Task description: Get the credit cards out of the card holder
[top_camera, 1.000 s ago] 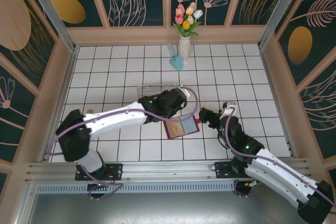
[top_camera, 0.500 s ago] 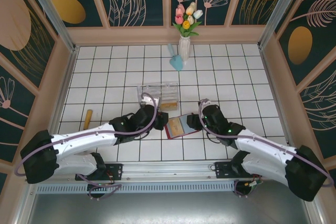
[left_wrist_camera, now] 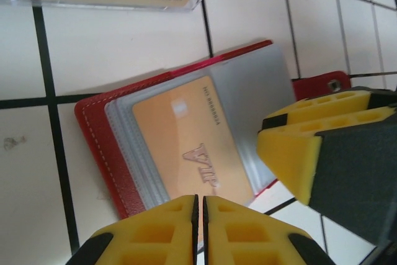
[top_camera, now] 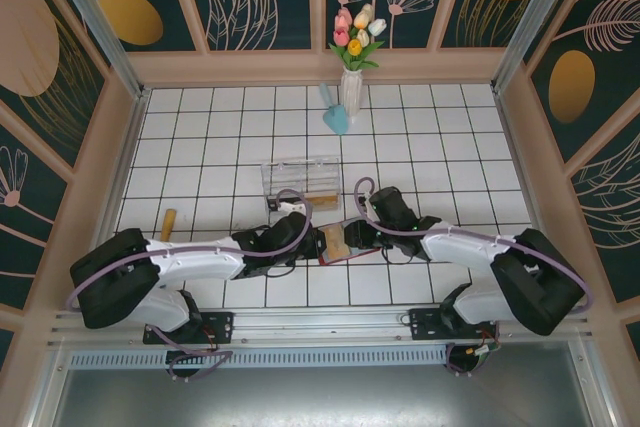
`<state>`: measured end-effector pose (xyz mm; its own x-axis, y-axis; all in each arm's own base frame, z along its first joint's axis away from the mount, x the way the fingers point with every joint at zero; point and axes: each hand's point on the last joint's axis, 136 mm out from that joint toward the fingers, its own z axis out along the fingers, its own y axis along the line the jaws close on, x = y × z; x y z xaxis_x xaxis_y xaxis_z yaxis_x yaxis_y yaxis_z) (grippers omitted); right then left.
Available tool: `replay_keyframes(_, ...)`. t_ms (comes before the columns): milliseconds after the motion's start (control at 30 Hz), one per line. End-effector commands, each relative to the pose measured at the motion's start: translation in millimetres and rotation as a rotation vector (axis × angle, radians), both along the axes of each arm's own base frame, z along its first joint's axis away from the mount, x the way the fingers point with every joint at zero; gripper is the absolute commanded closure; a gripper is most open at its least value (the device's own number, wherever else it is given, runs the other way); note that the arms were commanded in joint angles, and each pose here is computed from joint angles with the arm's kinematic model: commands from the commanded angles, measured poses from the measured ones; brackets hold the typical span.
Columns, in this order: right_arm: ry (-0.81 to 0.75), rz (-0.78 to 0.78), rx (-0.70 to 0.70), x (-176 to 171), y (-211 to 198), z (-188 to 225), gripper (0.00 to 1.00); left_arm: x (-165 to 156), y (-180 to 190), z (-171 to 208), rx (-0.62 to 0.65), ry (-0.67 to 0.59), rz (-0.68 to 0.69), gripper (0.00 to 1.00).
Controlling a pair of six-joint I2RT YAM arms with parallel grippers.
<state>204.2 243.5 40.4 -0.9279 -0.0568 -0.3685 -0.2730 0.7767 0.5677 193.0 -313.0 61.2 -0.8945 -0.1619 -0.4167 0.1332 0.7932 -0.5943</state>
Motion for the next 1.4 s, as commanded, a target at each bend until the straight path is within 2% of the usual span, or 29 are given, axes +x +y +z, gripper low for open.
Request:
replay_keyframes(0, 0.029, 0.036, 0.085, 2, 14, 10, 0.72, -4, -3, -10, -0.005, 0.025, -0.005, 0.85)
replay_keyframes(333, 0.101, 0.040, 0.094, -2, 15, -5, 0.73, -8, 1, -39, 0.069, 0.075, 0.002, 0.85)
replay_keyframes(600, 0.117, 0.051, 0.134, -3, 20, -4, 0.75, -10, 4, -43, 0.091, 0.086, -0.001, 0.85)
replay_keyframes(767, 0.127, 0.059, 0.166, -5, 23, -1, 0.80, -11, 3, -46, 0.105, 0.091, -0.009, 0.85)
replay_keyframes(867, 0.132, 0.061, 0.175, -5, 23, -1, 0.86, -11, 3, -46, 0.109, 0.091, -0.009, 0.85)
replay_keyframes(900, 0.133, 0.061, 0.171, -5, 23, -1, 0.86, -11, 4, -46, 0.112, 0.091, -0.009, 0.84)
replay_keyframes(967, 0.130, 0.044, 0.143, -3, 19, -6, 0.79, -11, 5, -48, 0.119, 0.094, -0.006, 0.85)
replay_keyframes(1233, 0.146, 0.054, 0.144, -5, 20, -11, 0.79, -12, 6, -55, 0.147, 0.110, -0.009, 0.85)
replay_keyframes(1300, 0.152, 0.061, 0.157, -7, 22, -11, 0.81, -12, 6, -54, 0.147, 0.107, -0.013, 0.85)
replay_keyframes(1367, 0.151, 0.062, 0.158, -7, 22, -11, 0.91, -12, 7, -55, 0.161, 0.105, -0.012, 0.85)
